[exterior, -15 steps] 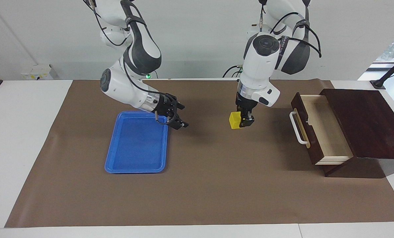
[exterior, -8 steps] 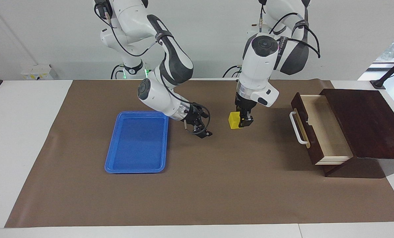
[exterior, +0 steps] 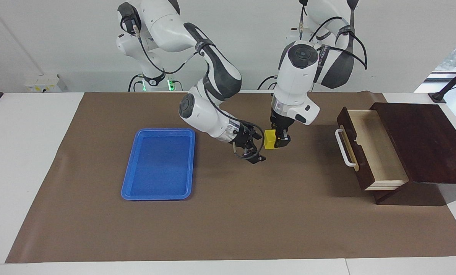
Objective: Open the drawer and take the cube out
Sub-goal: 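Close the right gripper on the cube held by the left gripper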
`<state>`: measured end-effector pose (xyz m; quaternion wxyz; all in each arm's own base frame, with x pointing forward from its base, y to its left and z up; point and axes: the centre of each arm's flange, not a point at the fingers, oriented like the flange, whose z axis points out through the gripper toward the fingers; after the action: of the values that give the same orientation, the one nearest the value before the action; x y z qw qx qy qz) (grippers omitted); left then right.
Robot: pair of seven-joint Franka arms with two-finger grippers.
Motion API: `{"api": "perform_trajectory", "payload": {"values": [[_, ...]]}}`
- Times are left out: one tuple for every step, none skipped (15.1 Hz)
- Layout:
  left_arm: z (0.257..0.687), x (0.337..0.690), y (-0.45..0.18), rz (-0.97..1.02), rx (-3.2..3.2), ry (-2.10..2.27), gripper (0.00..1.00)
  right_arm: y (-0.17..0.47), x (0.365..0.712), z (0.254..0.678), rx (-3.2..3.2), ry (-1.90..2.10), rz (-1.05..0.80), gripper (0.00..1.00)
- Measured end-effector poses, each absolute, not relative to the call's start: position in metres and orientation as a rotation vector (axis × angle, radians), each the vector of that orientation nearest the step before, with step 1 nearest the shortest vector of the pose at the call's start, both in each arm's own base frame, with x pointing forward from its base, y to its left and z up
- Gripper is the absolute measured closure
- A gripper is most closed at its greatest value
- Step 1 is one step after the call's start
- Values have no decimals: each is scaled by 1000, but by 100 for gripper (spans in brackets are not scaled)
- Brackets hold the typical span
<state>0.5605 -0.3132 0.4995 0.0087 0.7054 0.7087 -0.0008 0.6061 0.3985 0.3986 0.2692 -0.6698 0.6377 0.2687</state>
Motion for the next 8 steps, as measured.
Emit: {"api": "perform_trajectory", "payload": {"values": [[498,560,-313,-3,2206,2214,45,400,605,399,-1810,1718,725,0],[496,560,-314,-3,2207,2213,45,401,605,399,-1810,1722,726,0],[496,559,-316,-3,2210,2209,45,400,605,399,-1814,1730,722,0],[496,558,-317,-2,2212,2205,45,401,605,400,-1826,1734,712,0],[496,557,-318,-2,2212,2203,45,402,605,402,-1836,1732,706,0],[496,557,-318,-1,2212,2202,45,404,604,403,-1842,1728,707,0],[496,557,-318,-1,2211,2202,45,406,603,404,-1847,1725,710,0],[496,557,-318,-1,2211,2202,45,408,602,405,-1851,1723,713,0]]}}
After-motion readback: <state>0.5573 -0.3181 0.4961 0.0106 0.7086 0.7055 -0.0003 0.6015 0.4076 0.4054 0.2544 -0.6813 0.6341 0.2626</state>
